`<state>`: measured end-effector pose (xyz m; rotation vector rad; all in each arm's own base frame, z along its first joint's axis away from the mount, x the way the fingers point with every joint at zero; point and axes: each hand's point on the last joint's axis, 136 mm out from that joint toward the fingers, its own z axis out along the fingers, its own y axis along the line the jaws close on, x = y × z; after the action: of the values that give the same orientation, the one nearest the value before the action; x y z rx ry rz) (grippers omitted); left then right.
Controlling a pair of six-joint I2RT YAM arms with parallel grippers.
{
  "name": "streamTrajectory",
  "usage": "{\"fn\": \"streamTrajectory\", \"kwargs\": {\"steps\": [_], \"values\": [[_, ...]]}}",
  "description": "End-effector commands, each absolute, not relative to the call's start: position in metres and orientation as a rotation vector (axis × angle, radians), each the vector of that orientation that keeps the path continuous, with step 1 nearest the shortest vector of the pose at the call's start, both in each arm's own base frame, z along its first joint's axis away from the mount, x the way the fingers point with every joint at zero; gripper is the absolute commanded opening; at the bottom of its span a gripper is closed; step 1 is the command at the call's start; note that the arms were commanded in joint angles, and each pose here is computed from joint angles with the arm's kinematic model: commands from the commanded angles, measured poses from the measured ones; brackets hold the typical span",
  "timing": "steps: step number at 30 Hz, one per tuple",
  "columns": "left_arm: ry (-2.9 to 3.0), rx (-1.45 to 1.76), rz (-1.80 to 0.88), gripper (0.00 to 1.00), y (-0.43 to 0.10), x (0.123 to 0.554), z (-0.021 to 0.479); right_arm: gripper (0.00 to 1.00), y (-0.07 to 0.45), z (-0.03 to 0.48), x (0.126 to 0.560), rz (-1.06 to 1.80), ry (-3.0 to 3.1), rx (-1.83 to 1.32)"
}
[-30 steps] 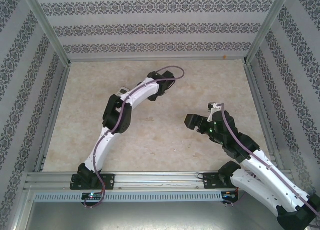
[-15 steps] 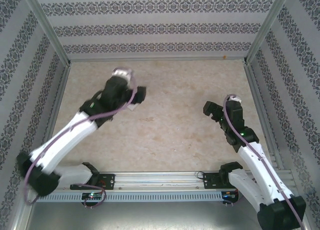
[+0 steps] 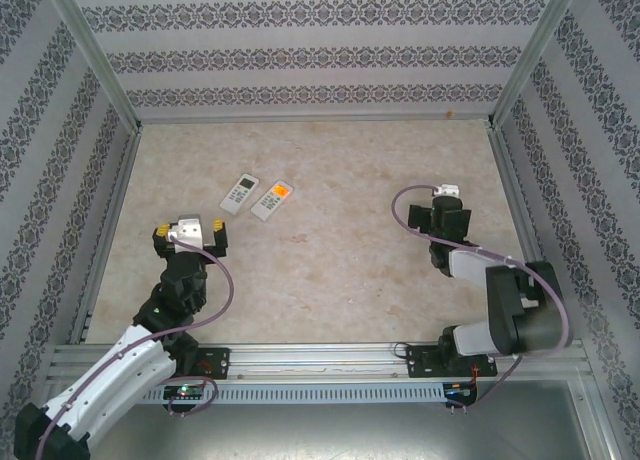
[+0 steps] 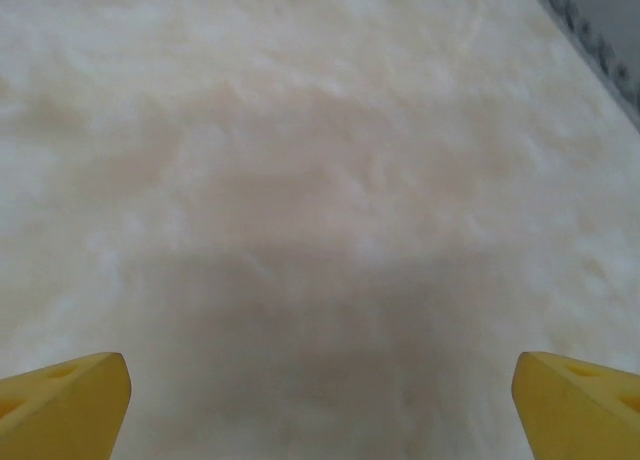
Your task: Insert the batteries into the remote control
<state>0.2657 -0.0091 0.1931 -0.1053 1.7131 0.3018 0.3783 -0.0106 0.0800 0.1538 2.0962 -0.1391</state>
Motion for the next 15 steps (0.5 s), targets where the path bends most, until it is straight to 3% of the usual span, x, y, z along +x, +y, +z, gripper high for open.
{"fn": "streamTrajectory", "kwargs": {"steps": [1,13,15], "values": [[1.644,-0.145,0.367,1.0,0.008,0.274,0.193,0.98,-0.005,0.106,0.394,0.042,1.871,0.064],[1.793,-0.152,0.011,1.0,0.032,0.386,0.098,0.98,-0.004,0.106,0.397,-0.038,1.887,0.062],[1.851,-0.099,-0.022,1.0,0.022,0.383,0.093,0.98,-0.004,0.105,0.397,-0.038,1.888,0.064]]}}
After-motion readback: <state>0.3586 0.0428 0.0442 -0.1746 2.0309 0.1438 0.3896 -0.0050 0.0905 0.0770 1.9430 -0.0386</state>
